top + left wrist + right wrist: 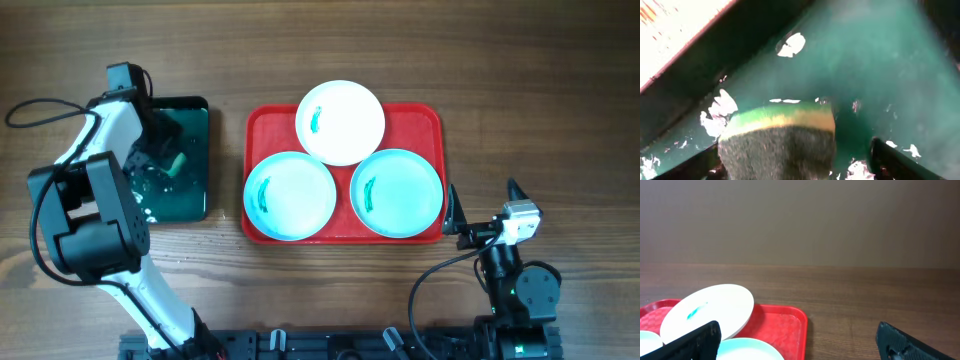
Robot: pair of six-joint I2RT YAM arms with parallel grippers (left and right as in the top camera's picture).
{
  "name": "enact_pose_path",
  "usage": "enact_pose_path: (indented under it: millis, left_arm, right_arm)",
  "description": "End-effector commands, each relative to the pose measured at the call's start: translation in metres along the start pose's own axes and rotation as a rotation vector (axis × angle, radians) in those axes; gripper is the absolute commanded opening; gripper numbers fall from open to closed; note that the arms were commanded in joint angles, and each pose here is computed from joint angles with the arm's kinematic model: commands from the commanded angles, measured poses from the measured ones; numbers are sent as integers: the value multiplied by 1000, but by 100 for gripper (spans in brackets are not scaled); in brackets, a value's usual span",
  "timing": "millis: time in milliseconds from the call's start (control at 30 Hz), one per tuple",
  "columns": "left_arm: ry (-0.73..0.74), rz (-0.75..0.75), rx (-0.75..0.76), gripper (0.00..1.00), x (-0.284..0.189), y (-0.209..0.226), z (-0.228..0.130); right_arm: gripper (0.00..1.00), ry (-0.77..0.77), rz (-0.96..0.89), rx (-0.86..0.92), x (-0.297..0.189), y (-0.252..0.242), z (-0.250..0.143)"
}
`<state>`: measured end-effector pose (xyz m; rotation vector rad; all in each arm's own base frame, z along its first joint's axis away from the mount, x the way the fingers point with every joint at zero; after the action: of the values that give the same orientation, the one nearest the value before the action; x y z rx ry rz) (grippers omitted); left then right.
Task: Clean dirty plates on tray and stack at the side
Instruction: 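Dip and rub the sponge in the soapy water with the left gripper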
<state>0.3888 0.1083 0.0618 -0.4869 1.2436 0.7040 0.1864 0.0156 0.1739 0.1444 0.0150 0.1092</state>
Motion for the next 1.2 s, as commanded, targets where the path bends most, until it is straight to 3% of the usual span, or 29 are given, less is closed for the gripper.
enact_pose_path:
  millis: [0,33,67,133,167,200,233,300,367,400,500,533,567,600,800,867,967,1067,1100,1167]
  left_arm:
    - [-23,35,-7,37,9,4,2]
    - [-26,34,-7,15,9,4,3]
    - [-26,34,-8,4,9,4,3]
    - [-17,35,-6,4,9,4,1]
    - [4,28,-3,43,9,4,-2]
    - [52,3,1,100,9,2,-9]
    - [168,-75,4,100,7,-4,-26]
    - [232,-104,4,78,5,-6,-35]
    - [265,-96,6,23,3,-4,-41]
    - [269,-93,7,4,3,-3,-42]
    - [275,-89,7,4,3,-2,-43]
    - [271,-91,6,25,3,-3,-42]
    - [263,-90,7,83,4,-3,-41]
    - [251,-84,7,100,4,-2,-39]
    - [66,22,5,100,9,6,-12]
    - [22,38,1,89,9,6,-5]
    - [10,30,-2,8,9,5,-3]
    - [10,30,-2,4,9,5,-3]
    - [13,30,-2,17,9,5,-4]
    - [34,39,3,100,9,7,-7]
  right_arm:
    - [100,-11,-12,10,0,-2,2]
    - [100,-11,-12,9,0,-2,2]
    - [100,-11,-12,9,0,-2,2]
    - [100,-11,-12,10,0,-2,2]
    - [100,-11,-12,9,0,-2,2]
    - [100,-11,-12,9,0,-2,2]
    - [100,-11,-12,9,0,-2,2]
    - [100,-11,-12,10,0,-2,2]
    - [100,-11,-13,9,0,-2,2]
    - [100,-11,-12,9,0,-2,2]
    - [100,-11,-12,9,0,-2,2]
    - [100,-11,-12,9,0,-2,2]
    - [100,-11,-12,9,0,-2,2]
    - [100,-11,-12,10,0,-2,2]
    - [100,-11,-12,9,0,-2,2]
    - [100,-11,-12,9,0,-2,2]
    - [100,-11,-12,10,0,-2,2]
    - [100,-11,-12,9,0,-2,2]
    - [100,-11,-13,10,0,-2,2]
    - [100,-11,-12,10,0,-2,2]
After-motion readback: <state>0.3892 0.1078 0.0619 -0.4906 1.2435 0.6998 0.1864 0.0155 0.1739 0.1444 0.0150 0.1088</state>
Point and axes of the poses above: each gripper's point midway between its finger pads, its own x axis out along the fingers, its own y axis along the line the jaws close on, z = x × y, the point moved 6 cm from there along -x, back along the fingers, and after that the axes turned 7 degrees about x, right-handed, at the moved point
